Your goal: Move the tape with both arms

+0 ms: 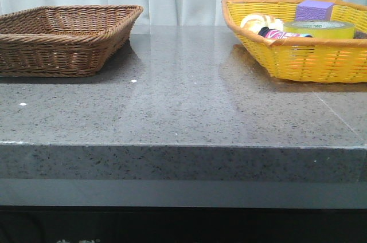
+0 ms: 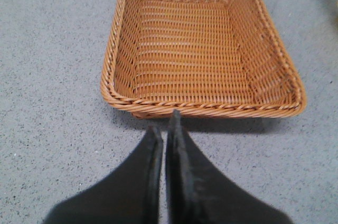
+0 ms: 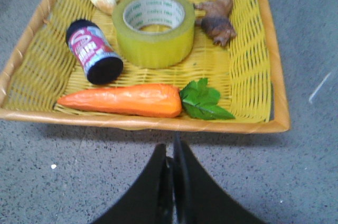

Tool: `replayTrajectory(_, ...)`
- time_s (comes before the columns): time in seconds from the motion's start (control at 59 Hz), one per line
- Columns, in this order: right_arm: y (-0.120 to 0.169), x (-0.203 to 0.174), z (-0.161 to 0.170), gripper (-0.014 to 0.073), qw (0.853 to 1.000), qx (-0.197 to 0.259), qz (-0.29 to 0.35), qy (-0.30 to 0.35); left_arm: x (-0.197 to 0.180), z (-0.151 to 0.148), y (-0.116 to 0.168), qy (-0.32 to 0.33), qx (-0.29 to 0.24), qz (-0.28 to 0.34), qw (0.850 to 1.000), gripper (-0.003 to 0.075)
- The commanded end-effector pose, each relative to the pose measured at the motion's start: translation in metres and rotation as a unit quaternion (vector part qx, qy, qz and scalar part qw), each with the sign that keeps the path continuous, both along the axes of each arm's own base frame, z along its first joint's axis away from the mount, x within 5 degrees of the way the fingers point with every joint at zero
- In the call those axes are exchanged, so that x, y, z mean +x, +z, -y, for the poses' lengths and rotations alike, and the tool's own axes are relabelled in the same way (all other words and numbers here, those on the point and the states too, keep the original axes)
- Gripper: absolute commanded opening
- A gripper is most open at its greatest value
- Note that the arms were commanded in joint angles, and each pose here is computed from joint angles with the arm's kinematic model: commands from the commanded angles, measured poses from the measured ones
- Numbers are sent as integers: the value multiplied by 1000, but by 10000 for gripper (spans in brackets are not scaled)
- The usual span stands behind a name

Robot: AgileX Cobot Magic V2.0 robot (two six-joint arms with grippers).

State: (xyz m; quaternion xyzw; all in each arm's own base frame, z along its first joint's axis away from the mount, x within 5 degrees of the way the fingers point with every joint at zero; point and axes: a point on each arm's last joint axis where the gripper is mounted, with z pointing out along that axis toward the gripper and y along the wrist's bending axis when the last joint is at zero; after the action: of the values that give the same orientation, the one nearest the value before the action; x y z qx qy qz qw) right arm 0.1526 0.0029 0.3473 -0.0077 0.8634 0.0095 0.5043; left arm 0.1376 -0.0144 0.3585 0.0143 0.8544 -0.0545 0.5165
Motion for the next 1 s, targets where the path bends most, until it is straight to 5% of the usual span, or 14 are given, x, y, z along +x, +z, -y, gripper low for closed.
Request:
replayTrajectory(0.0,10,10,0,244,999,-5,33,0,6,0,13,0,2,41,999,163)
replayTrajectory(0.119,4,19,0,506,1000,-5,17,0,11,0,11,0,3,35,999,421)
replayTrajectory(0.204,2,24,0,571,1000,-5,10,0,11,1,11,-1,-4,31,1000,503)
replayTrajectory(0.594,44,81,11,572,999,18,-33,-36,0,47,10,-162,-18,27,986,501)
replayTrajectory(0.984,49,173,17,572,991,50,-117,-40,-16,78,14,-274,-28,43,960,491)
